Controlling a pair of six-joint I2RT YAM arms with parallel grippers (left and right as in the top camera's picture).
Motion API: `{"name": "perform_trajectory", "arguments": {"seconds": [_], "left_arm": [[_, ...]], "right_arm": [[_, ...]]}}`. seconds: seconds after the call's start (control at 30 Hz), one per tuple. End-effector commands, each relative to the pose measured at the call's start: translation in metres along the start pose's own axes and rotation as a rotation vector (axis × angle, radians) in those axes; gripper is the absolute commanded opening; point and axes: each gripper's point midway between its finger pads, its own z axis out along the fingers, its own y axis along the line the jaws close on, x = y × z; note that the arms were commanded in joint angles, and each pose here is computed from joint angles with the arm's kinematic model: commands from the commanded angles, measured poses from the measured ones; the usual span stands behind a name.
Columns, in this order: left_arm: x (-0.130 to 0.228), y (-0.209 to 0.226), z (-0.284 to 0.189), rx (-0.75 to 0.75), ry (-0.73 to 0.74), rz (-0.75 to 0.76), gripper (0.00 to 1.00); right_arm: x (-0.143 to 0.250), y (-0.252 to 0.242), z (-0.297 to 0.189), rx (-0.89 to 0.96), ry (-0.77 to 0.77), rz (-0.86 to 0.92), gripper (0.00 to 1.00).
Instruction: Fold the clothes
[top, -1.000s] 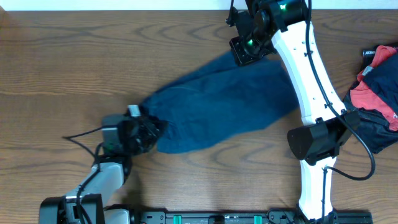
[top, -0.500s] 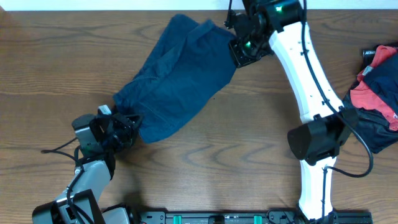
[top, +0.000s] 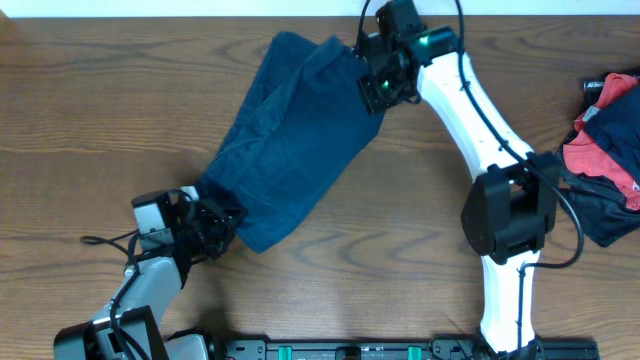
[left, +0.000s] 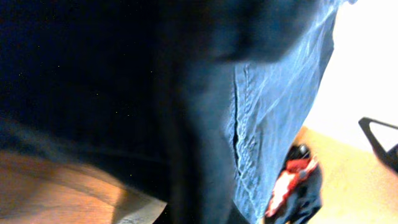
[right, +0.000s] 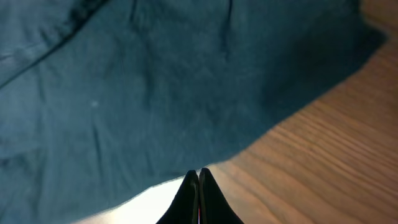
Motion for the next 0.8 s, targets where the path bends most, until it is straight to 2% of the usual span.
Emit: {"name": "perform_trajectory", "arguments": {"seconds": [0.0,0.3,0.43,0.6,0.77], "left_arm": [[0.014,-0.001,0.007,-0.031,0.045,0.122,0.06],[0.096,0.039,0.011,-0.225,0.337,0.185,0.06],[0.115,0.064,0.003,-0.357,0.39,0.178,0.06],[0.11,0.065,0.004,-0.373,0.362,0.162,0.06],[0.071,0.055,0.016,-0.364,0.161,0.107,0.06]], "right_arm": [[0.008,0.002,0.022,-0.004,0.039,-0.008,0.02],[0.002,-0.002,0.032,0.006,0.016,-0.02,0.02],[-0.007,-0.004,0.032,0.012,-0.019,-0.026,0.02],[-0.009,-0.008,0.032,0.015,-0.029,-0.02,0.01],[-0.004,-0.015,0.031,0.019,-0.011,-0.002,0.01]]}}
